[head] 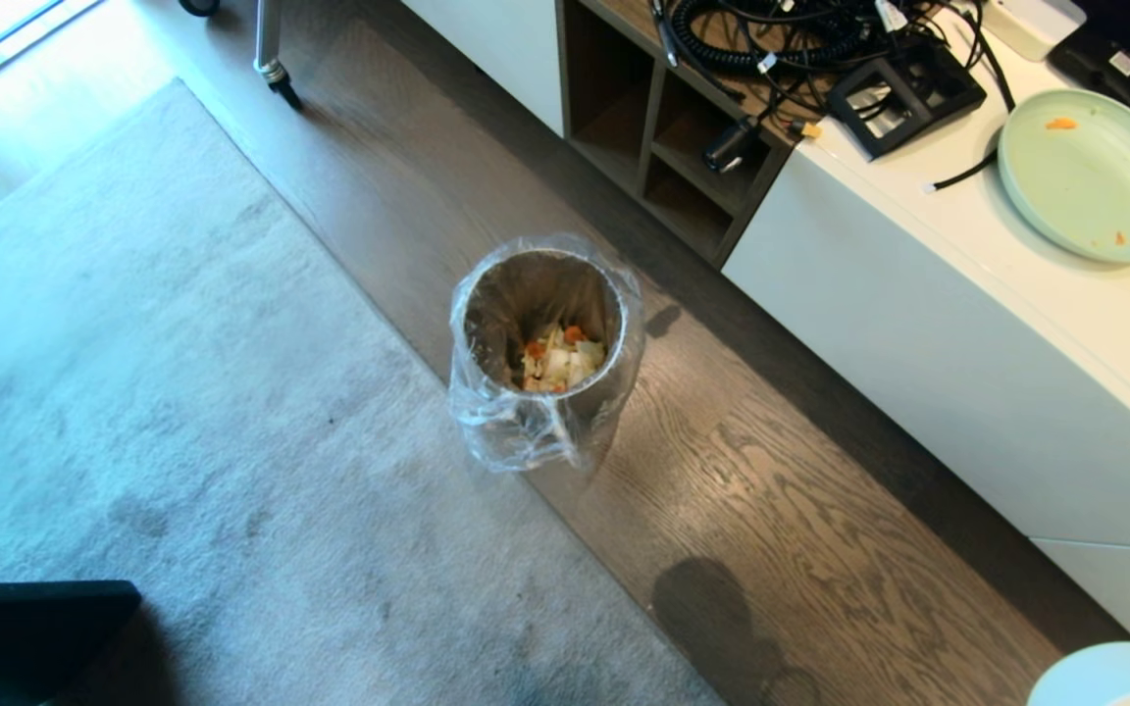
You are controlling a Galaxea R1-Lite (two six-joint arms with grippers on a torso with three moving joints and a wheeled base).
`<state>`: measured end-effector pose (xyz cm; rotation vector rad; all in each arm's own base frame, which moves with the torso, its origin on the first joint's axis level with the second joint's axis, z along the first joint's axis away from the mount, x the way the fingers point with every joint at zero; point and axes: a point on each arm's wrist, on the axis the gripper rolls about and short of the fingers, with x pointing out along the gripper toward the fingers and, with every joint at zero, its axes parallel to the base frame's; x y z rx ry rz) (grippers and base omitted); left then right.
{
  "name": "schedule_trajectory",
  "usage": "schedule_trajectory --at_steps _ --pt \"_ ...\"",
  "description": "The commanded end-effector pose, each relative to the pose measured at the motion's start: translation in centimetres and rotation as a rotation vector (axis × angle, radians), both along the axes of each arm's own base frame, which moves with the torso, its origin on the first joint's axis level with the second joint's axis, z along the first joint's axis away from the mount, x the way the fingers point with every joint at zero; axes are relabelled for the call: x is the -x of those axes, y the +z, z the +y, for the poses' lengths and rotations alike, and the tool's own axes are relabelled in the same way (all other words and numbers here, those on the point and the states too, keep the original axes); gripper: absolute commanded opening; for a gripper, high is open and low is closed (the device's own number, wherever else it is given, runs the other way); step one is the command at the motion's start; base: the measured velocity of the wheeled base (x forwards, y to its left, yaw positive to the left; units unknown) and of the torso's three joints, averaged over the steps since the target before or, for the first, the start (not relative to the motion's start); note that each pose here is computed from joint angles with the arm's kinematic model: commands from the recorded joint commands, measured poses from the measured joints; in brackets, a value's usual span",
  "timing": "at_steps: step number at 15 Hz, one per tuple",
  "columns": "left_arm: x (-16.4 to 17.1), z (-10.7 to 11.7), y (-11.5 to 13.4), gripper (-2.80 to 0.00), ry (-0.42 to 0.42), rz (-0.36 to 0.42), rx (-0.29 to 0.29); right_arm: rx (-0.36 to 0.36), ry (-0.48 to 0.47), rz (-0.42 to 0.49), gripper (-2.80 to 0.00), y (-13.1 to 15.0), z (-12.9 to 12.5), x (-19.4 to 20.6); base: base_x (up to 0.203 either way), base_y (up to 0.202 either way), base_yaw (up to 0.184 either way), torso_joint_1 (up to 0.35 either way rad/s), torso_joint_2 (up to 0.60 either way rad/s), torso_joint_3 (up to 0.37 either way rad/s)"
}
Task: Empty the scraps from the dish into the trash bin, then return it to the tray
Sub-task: Put the bowl back to the table
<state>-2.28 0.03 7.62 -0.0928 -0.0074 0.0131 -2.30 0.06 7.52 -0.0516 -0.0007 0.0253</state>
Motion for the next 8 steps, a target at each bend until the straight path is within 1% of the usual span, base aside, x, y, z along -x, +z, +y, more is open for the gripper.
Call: schedule_trajectory --at_steps 1,8 --pt "0.0 0.0 0.0 -2.8 0.0 -0.001 0.001 0.001 -0.001 0.003 -2.8 0.0 0.0 -0.02 0.0 0.0 0.0 0.0 0.0 0.0" --pt "0.0 0.0 0.0 -2.8 0.0 -0.001 -0.001 -0.001 -0.001 0.003 -2.8 0.0 0.0 -0.02 0.0 0.0 0.0 0.0 0.0 0.0"
